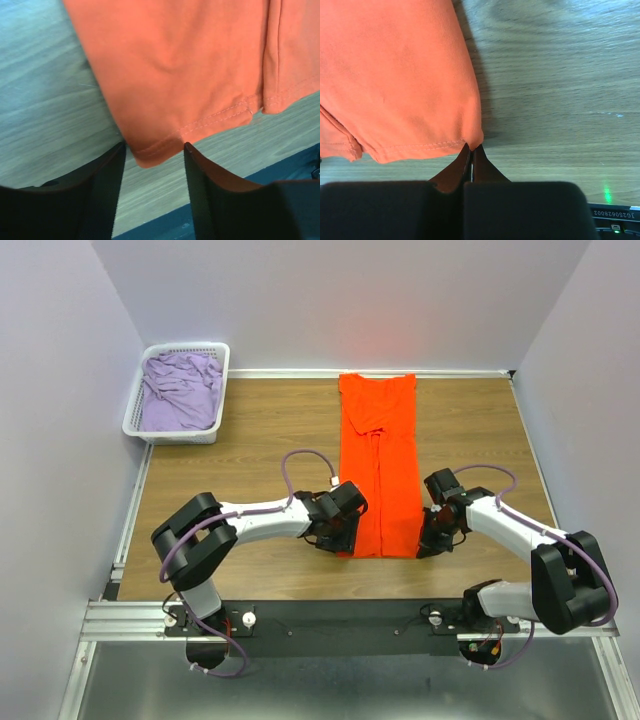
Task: Fold and stack the t-shirts
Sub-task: Fold the tshirt
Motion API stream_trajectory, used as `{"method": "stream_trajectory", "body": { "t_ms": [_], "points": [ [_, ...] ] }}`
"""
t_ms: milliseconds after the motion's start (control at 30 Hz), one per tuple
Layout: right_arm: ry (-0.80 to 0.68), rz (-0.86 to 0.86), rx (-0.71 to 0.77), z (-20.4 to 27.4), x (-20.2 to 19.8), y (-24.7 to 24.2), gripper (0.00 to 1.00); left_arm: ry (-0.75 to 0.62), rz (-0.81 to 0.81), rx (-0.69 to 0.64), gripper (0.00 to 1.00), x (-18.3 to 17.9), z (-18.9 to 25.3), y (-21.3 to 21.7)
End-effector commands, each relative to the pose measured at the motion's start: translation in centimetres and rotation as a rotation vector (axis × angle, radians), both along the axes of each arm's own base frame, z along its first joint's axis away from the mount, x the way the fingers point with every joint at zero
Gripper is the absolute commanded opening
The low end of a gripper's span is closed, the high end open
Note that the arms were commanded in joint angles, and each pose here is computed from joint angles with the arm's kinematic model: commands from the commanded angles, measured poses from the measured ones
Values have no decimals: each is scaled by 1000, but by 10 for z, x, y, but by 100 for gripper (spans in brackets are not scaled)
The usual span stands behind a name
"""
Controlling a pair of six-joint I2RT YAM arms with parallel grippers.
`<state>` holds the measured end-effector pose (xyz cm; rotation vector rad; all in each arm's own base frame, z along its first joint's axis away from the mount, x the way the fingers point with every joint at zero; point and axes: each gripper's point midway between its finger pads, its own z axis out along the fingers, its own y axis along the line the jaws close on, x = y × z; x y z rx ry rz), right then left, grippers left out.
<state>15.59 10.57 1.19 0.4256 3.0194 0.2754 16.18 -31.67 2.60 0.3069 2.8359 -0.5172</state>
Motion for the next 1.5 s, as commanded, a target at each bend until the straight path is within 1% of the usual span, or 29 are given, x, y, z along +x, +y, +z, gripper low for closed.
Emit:
{"method": "stream_trajectory", "body": {
  "t_ms": [0, 33, 67, 133, 567, 667, 700, 900, 967, 1000, 1033, 1067, 1100, 1133, 1167, 1200, 1300, 1433, 1467],
  "points": [
    [-9, 6, -25, -5, 0, -2, 1, 32, 22, 130, 56, -12, -21, 22],
    [-14, 11, -20, -4, 0, -1, 1, 38, 33, 130, 56, -14, -21, 22],
    [-17, 10, -19, -3, 1, -1, 1, 42, 36, 137, 52, -16, -22, 24],
    [-18, 19, -14, -3, 0, 0, 1, 41, 54, 151, 52, -17, -22, 29],
    [-27, 42, 5, -1, -1, 5, 1, 19, 113, 234, 51, -11, -27, 42],
    [-28, 46, 3, -1, -2, 6, 1, 27, 110, 252, 49, -14, -32, 45],
    [-29, 48, 5, -1, -1, 7, 1, 28, 105, 256, 46, -14, -34, 45],
    [-31, 54, 6, -1, -1, 7, 1, 64, 63, 289, 42, -31, -49, 41],
    [-30, 54, 7, -1, -2, 8, 0, 65, 57, 294, 36, -33, -52, 42],
    [-34, 54, 10, 0, -1, 8, 1, 74, 50, 305, 30, -35, -56, 45],
    [-33, 61, 13, 0, -2, 9, 0, 78, 46, 306, 29, -37, -57, 46],
    [-41, 60, 18, 2, -1, 10, 0, 82, 44, 311, 20, -39, -58, 47],
    [-42, 63, 21, 3, -2, 10, 1, 87, 40, 317, 17, -42, -60, 49],
    [-42, 67, 35, 5, -4, 13, 1, 97, 30, 320, 6, -47, -60, 51],
    [-34, 70, 40, 6, -6, 13, 1, 98, 25, 323, 6, -49, -60, 51],
    [-40, 72, 51, 9, -7, 16, 1, 104, 23, 316, 0, -52, -58, 51],
    [-26, 95, 54, 18, -18, 22, 1, 115, -13, 316, 0, -69, -47, 51],
    [3, 123, 66, 34, -41, 31, 1, 154, -80, 315, 0, -104, -27, 51],
    [15, 129, 92, 37, -46, 35, 1, 171, -97, 288, 0, -113, -19, 47]
  ]
}}
